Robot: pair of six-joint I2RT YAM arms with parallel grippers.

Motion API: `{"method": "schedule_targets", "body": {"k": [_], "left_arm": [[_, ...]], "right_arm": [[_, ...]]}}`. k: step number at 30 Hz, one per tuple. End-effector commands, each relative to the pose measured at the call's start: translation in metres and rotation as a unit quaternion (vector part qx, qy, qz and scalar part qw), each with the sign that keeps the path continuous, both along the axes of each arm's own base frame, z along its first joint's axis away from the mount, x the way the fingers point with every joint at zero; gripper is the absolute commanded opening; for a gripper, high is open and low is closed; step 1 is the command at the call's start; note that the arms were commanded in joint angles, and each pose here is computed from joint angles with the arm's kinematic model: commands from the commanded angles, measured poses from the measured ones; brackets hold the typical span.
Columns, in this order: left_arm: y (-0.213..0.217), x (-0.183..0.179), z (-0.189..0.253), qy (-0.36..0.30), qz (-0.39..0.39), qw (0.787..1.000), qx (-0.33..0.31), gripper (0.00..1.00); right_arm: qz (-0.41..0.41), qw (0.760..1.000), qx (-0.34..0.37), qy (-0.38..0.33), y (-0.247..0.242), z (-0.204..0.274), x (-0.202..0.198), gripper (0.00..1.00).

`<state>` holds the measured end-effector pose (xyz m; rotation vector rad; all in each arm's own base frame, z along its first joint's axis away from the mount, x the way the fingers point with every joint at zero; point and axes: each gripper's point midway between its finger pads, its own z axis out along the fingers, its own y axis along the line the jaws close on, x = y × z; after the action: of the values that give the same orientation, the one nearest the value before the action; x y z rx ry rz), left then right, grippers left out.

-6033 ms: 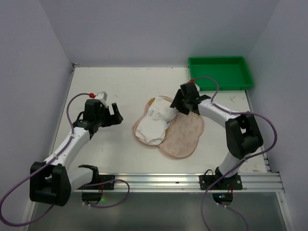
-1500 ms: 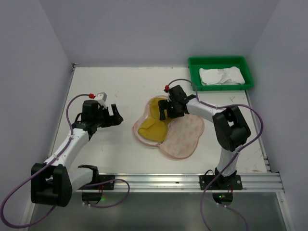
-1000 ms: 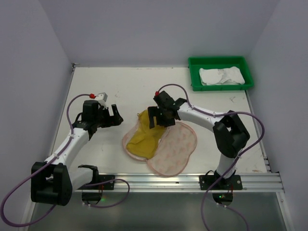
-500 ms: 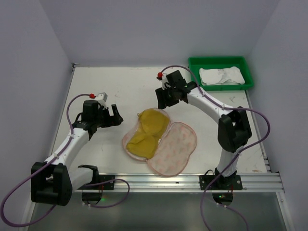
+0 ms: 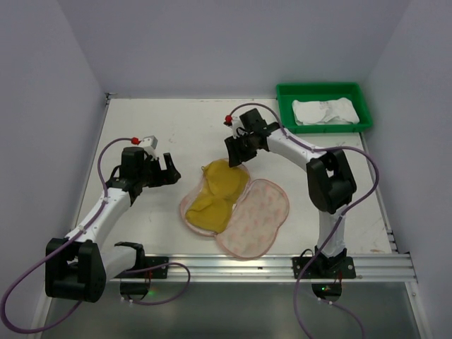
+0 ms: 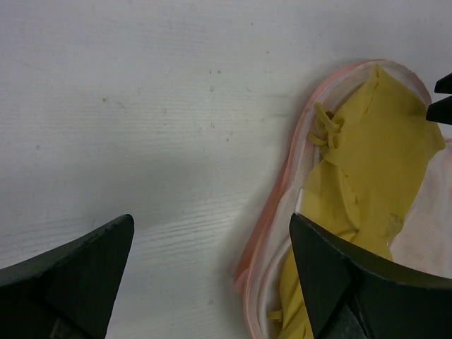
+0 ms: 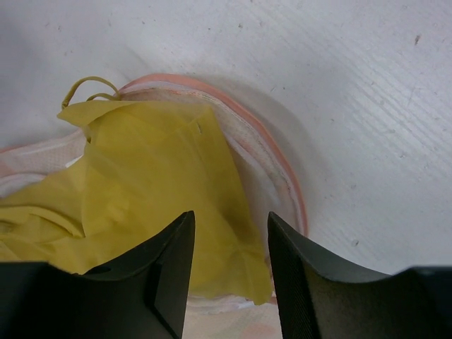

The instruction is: Unzip the laundry bag and remove the bra

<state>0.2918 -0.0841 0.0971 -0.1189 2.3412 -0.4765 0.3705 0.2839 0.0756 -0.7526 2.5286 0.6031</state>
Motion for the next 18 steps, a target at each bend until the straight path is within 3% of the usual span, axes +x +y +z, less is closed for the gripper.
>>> {"method": "schedule_targets", "body": {"k": [1, 7, 11, 14, 15, 16, 18], "left_arm": [[0.002, 0.008, 0.011, -0.029, -0.006, 1.000, 0.005, 0.95], [0.002, 0.008, 0.011, -0.030, -0.006, 1.000, 0.005, 0.95], [0.003, 0.008, 0.011, -0.030, -0.004, 1.000, 0.007, 0.95], [0.003, 0.008, 0.012, -0.031, -0.004, 0.999, 0.007, 0.95], [0.003, 0.008, 0.011, -0.031, -0.004, 0.999, 0.007, 0.95], [0.003, 0.008, 0.012, -0.031, -0.004, 0.999, 0.007, 0.95], [0.003, 0.008, 0.011, -0.031, -0.004, 0.999, 0.007, 0.95]], "right_arm": [[0.029, 0.999, 0.034, -0.003, 0.017, 0.004, -0.001, 0.47], [0.036, 0.999, 0.026, 0.024, 0.020, -0.018, -0.008, 0.45], [0.037, 0.999, 0.022, 0.032, 0.018, -0.027, -0.011, 0.36], [0.041, 0.998, 0.021, 0.033, 0.017, -0.026, -0.014, 0.22], [0.045, 0.998, 0.024, 0.038, 0.017, -0.023, -0.017, 0.15], [0.047, 0.998, 0.026, 0.035, 0.018, -0.018, -0.017, 0.02], [0.053, 0.997, 0.045, 0.020, 0.020, 0.008, -0.019, 0.00]]}}
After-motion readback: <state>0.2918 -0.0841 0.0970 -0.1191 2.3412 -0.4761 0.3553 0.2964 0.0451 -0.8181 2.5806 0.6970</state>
